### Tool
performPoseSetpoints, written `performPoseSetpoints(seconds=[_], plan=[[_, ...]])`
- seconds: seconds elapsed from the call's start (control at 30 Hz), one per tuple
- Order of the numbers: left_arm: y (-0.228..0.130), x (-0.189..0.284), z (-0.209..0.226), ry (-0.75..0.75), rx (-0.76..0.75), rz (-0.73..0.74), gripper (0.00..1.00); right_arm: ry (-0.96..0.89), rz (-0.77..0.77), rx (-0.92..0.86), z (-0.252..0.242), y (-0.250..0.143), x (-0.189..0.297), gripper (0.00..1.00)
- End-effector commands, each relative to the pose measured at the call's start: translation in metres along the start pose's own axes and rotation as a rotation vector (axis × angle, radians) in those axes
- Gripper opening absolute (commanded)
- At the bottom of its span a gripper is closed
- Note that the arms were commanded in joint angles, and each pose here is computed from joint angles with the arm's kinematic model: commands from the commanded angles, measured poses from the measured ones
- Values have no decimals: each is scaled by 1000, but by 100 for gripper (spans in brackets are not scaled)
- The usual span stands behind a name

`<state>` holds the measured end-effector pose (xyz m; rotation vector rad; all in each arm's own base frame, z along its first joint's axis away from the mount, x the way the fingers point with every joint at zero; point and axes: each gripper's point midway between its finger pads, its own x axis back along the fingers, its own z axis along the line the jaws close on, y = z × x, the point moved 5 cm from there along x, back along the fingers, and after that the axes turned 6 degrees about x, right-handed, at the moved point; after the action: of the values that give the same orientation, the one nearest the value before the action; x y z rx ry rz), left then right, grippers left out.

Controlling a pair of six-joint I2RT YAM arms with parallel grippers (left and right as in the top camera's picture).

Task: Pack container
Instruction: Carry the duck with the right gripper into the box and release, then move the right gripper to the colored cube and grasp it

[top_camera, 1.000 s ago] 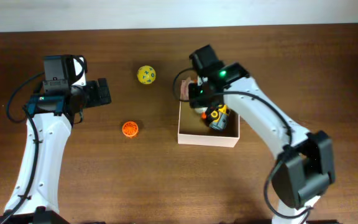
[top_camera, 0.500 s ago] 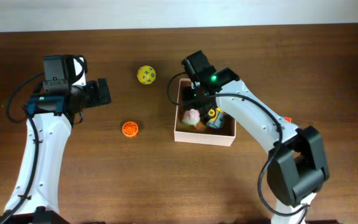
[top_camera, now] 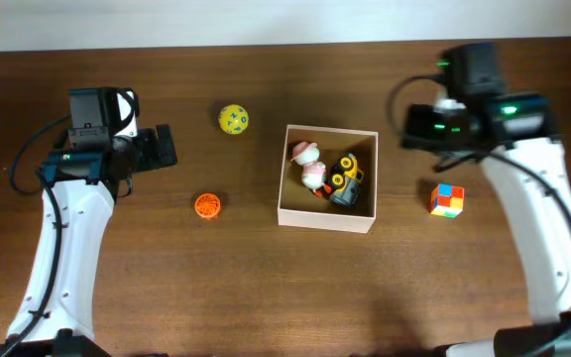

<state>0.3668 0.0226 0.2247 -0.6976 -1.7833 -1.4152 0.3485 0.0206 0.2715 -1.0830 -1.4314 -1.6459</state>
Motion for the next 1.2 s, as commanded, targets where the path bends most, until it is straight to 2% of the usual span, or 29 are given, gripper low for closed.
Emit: performPoseSetpoints(seconds=[0.0, 0.13, 0.3, 0.53, 0.7, 0.8, 0.9, 1.0, 1.17], plan=[[6, 2, -2, -15, -13, -12, 99, -61, 120, 8, -34, -16, -30, 81], [6, 2, -2, -15, -13, -12, 99, -95, 222, -43, -58, -39, -70, 90], [6, 2, -2, -15, -13, -12, 99, -118, 325, -112, -85, -78, -126, 90], [6, 2, -2, -15, -13, -12, 99, -130, 338, -155, -101, -92, -159, 89], [6, 2, -2, -15, -13, -12, 99, -109, 328, -158, -98, -89, -171, 68], [6, 2, -2, -15, -13, -12, 99, -110, 326, -161, -99, -88, -177, 66], [6, 2, -2, -15, -13, -12, 99, -110, 326, -161, -99, -88, -180, 58], [6, 2, -2, -15, -13, -12, 99, -109, 314, -160, -99, -85, -175, 56], [6, 2, -2, -15, -13, -12, 99, -74, 250, -147, -88, -65, -138, 52]])
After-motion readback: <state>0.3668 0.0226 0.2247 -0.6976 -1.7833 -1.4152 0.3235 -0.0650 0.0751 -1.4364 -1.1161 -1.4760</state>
